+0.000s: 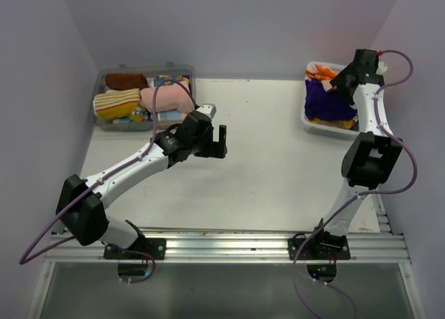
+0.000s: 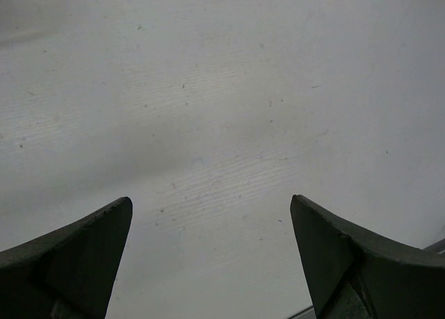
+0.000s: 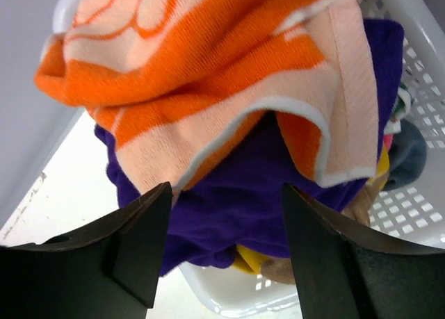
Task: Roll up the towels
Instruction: Grab a towel with the right arm
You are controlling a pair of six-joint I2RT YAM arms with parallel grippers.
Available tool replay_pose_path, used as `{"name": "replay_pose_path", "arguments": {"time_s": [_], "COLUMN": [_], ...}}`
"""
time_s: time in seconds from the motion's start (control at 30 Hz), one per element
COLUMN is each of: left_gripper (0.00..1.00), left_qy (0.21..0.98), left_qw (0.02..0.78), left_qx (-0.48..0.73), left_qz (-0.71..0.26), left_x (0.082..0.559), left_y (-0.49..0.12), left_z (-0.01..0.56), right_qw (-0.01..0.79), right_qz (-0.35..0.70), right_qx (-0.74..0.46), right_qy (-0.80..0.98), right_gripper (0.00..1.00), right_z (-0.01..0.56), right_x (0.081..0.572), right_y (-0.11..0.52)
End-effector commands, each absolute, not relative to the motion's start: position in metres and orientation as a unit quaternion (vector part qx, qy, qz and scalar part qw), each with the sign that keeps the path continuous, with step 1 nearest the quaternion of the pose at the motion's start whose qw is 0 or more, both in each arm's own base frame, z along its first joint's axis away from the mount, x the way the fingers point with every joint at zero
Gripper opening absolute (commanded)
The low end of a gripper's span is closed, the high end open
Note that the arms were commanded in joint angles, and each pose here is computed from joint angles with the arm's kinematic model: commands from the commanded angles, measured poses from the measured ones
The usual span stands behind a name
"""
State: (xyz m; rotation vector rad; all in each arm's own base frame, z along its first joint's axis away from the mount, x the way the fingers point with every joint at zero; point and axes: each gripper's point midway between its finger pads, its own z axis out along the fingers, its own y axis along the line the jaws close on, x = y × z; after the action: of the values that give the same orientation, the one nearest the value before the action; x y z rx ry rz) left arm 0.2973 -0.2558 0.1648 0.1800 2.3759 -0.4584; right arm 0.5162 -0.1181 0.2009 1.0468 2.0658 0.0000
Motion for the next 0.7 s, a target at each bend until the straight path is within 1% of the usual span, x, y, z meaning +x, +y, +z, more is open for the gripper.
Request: {"name": "replay_pose_path", "arguments": {"time_s": [0.0, 0.07, 0.13, 0.17, 0.23, 0.27, 0.3, 0.33, 0.43, 0.47, 0.57, 0.6, 0.63, 0.67], "left_gripper": [0.99, 0.99, 0.99, 0.99, 0.99, 0.99, 0.99, 0.99, 0.99, 0.99, 0.99, 0.99, 0.99, 0.99], "left_qy": [0.907, 0.908, 0.908, 0.908, 0.909, 0.909, 0.91, 0.91, 0.912, 0.912, 0.911, 0.909, 0.908, 0.907], "left_qw": [0.365, 0.362, 0.362, 0.362, 0.361, 0.362, 0.362, 0.361, 0.365, 0.368, 0.373, 0.377, 0.376, 0.366], "left_qx": [0.08, 0.081, 0.081, 0.08, 0.08, 0.079, 0.078, 0.078, 0.072, 0.069, 0.066, 0.064, 0.065, 0.068], "left_qz": [-0.195, -0.196, -0.194, -0.192, -0.191, -0.189, -0.188, -0.186, -0.172, -0.167, -0.163, -0.167, -0.171, -0.195], "left_x": [0.297, 0.296, 0.296, 0.297, 0.297, 0.297, 0.297, 0.297, 0.3, 0.302, 0.305, 0.307, 0.306, 0.302], "left_y": [-0.259, -0.259, -0.259, -0.258, -0.258, -0.257, -0.257, -0.256, -0.252, -0.25, -0.249, -0.25, -0.252, -0.26], "left_z": [0.176, 0.174, 0.173, 0.173, 0.172, 0.172, 0.171, 0.171, 0.172, 0.175, 0.181, 0.186, 0.188, 0.193], "right_qw": [0.441, 0.445, 0.43, 0.433, 0.434, 0.439, 0.445, 0.451, 0.498, 0.529, 0.576, 0.599, 0.612, 0.624], "right_qz": [0.013, 0.013, 0.011, 0.014, 0.019, 0.029, 0.034, 0.037, 0.06, 0.072, 0.106, 0.121, 0.141, 0.167], "right_qx": [0.415, 0.415, 0.416, 0.416, 0.415, 0.411, 0.408, 0.406, 0.394, 0.385, 0.357, 0.343, 0.326, 0.307], "right_qy": [0.796, 0.793, 0.801, 0.8, 0.799, 0.798, 0.797, 0.794, 0.77, 0.753, 0.728, 0.714, 0.707, 0.699], "right_gripper": [0.67, 0.64, 0.6, 0.51, 0.35, 0.17, 0.06, 0.0, 0.0, 0.0, 0.0, 0.0, 0.0, 0.0], "right_z": [0.225, 0.23, 0.215, 0.218, 0.22, 0.225, 0.232, 0.239, 0.291, 0.324, 0.377, 0.406, 0.424, 0.439], "right_x": [0.543, 0.549, 0.556, 0.56, 0.564, 0.567, 0.568, 0.568, 0.561, 0.552, 0.537, 0.524, 0.517, 0.512], "right_y": [-0.125, -0.127, -0.128, -0.128, -0.127, -0.125, -0.123, -0.123, -0.117, -0.113, -0.098, -0.09, -0.081, -0.07]}}
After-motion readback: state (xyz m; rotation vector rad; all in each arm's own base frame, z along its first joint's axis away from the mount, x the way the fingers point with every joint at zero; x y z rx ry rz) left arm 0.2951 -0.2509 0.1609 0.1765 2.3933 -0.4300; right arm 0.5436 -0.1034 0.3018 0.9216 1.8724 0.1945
